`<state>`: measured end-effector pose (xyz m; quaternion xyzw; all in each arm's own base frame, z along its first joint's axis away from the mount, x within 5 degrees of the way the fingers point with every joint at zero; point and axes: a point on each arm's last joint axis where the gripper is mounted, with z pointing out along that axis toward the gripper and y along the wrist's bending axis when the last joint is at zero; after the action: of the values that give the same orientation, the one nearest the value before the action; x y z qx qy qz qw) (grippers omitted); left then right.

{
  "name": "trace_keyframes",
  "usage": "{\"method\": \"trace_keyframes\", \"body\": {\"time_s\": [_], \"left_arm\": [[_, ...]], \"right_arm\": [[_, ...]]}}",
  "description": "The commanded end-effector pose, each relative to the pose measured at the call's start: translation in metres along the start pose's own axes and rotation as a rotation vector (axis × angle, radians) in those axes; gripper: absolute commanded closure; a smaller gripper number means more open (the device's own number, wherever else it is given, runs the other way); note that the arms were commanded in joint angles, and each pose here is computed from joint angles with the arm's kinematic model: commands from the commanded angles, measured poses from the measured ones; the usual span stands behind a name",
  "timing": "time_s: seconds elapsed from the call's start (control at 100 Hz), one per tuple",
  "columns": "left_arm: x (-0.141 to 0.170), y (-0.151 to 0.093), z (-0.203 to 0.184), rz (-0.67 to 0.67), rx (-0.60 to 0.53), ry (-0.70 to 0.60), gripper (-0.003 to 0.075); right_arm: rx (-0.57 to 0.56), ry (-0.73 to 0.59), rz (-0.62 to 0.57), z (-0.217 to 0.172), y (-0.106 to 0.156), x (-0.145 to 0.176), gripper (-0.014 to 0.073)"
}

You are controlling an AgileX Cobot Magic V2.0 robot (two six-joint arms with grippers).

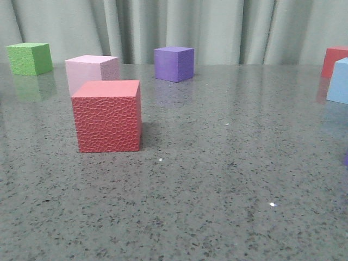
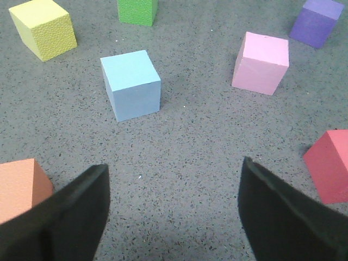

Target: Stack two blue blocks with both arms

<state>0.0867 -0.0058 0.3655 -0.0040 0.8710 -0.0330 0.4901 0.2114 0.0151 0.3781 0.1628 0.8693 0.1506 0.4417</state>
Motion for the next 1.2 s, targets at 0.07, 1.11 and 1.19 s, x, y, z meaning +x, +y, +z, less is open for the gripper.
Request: {"method": "trace_keyframes", "body": {"time_s": [0.07, 1.11, 1.19], "left_arm": [[-0.014, -0.001, -0.004, -0.006, 0.012, -0.086, 0.0275], [-0.014, -0.001, -0.004, -0.006, 0.012, -0.084, 0.0282], [-0.014, -0.001, -0.004, -0.006, 0.012, -0.085, 0.0282]], "right_arm": [[0.052, 0.011, 0.065, 0.029, 0.0, -0.032, 0.0015], [0.335, 0.27, 0.153, 0.137, -0.013, -0.068, 0.0015], [0.339, 0.275, 0.16, 0.141, -0.014, -0.068, 0.0015]]}}
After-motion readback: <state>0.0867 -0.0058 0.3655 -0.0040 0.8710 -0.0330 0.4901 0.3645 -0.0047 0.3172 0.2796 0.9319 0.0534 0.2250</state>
